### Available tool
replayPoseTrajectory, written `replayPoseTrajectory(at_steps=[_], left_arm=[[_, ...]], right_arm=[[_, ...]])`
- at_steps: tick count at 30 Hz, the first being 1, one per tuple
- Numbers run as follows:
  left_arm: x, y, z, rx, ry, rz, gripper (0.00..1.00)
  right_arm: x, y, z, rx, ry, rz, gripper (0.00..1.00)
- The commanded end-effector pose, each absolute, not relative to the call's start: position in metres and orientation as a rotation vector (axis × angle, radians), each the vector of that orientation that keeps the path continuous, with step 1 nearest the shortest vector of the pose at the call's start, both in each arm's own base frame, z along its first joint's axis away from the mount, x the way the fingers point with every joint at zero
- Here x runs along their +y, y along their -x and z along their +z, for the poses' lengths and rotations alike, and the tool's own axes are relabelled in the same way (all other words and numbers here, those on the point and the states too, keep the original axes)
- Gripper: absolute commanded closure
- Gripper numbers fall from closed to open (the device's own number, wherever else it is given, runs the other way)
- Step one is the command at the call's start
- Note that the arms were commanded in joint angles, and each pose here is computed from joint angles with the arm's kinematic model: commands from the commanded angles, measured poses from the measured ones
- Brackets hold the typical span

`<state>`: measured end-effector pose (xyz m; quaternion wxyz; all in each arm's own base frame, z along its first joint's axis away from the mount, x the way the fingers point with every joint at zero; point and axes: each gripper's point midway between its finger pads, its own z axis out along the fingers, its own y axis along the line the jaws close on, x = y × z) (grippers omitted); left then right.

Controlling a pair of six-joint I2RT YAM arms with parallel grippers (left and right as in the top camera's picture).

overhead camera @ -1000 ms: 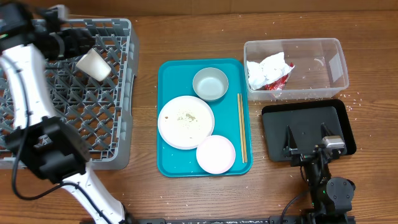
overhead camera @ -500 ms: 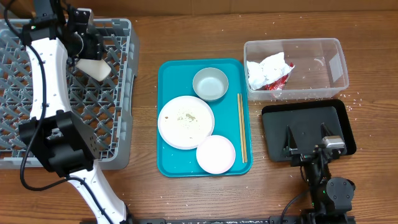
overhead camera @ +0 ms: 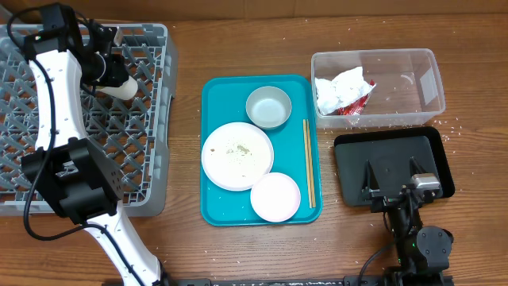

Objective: Sort waste into correct bins and load items into the dishwasher
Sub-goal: 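Lower the cup into the dish rack and release it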

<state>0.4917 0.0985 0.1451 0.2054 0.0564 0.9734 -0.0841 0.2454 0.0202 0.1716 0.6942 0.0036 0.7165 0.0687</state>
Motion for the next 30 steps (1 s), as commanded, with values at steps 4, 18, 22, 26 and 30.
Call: replayPoseTrajectory(at_steps=[4,18,22,26,30], left_arm=[[0.127,-0.498,0.151,2.659,0.184,-0.319,0.96],[0.159,-0.476,0.236,2.133,0.302,-1.137,0.96],[0.151,-0.467,0.236,2.115,0.279,-1.204,0.95],[0.131,-0.465,0.225,2.122,0.251,-1.276,0.91],[0.12,-0.467,0.202,2.137,0.24,-1.299,0.91]], right_arm=[[0.021,-0.246,0.17,1.597,-0.004,0.151,0.0],[0.021,-0.246,0.17,1.597,-0.004,0.151,0.0],[0.021,-0.246,0.17,1.597,-0.004,0.151,0.0],[0.021,-0.246,0.17,1.597,-0.004,0.151,0.0],[0.021,-0.246,0.17,1.597,-0.004,0.151,0.0]])
